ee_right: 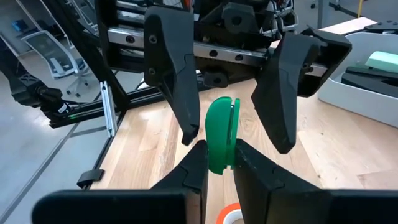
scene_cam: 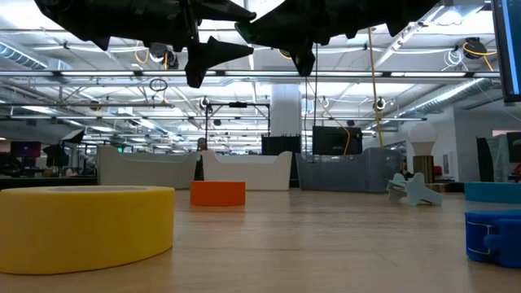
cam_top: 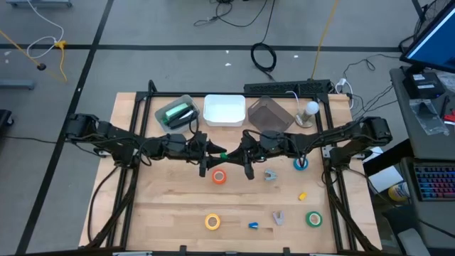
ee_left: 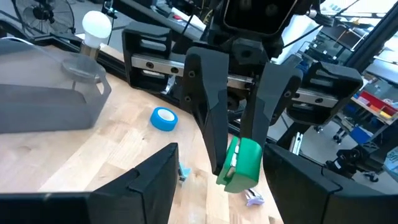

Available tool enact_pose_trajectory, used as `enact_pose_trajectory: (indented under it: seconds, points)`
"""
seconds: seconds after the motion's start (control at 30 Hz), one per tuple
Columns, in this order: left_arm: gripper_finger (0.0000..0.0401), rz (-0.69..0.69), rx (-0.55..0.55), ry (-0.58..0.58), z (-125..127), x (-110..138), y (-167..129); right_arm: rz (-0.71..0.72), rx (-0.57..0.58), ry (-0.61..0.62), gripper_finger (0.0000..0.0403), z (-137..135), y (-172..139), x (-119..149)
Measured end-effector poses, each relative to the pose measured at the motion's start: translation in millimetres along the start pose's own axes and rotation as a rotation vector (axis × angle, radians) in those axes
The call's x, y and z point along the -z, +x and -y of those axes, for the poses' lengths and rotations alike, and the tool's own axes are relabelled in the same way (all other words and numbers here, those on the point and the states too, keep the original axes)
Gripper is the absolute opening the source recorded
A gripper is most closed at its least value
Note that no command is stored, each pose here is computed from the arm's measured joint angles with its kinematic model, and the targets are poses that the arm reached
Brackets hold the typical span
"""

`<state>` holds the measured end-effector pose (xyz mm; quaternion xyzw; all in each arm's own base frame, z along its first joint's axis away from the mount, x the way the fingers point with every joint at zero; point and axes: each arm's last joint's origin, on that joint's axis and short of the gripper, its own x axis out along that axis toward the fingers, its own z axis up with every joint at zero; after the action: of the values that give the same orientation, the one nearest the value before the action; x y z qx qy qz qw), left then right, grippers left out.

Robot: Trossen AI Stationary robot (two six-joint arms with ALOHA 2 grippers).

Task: Pick and place Stapler, Stapler remover, tape
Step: Put the green stapler into the gray bin

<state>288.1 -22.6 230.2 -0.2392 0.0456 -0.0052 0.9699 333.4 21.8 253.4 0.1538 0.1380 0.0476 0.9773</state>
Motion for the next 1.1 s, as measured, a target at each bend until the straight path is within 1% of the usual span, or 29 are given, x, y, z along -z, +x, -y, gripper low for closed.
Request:
enact_pose_trajectory:
  seconds: [0.13,0.2,0.57,0.7,0.83,0.97,1.1]
  points:
    - [0.0230,0.013,0.007,-0.004,0.8,-1.4,-0.1,0.000,0.000,0.004,0.0045,0.0,0.0,-0.1]
    - [0.0220,0.008,0.012,-0.010,0.8,-1.1,-0.1,0.000,-0.001,0.012,0.0045,0.0,0.0,0.0]
    - [0.0104,-0.016,0.058,-0.027,-4.7,-4.2,0.1,-0.003,0.001,0.022,0.0045,-0.4,0.0,0.4]
    - [0.0070,-0.029,0.081,-0.022,-6.1,-4.9,0.1,-0.006,-0.002,0.027,0.0045,-0.4,0.0,0.5]
    - [0.0068,-0.031,0.088,-0.022,-6.2,-5.2,0.0,-0.005,-0.004,0.024,0.0052,-0.6,0.0,0.5]
    - [0.0073,-0.029,0.084,-0.033,-7.1,-5.7,0.0,-0.004,-0.001,0.015,0.0073,-0.5,0.1,0.5]
    - [0.0066,-0.027,0.080,-0.033,-8.6,-6.4,0.0,-0.003,-0.001,0.015,0.0097,-0.5,0.1,0.4]
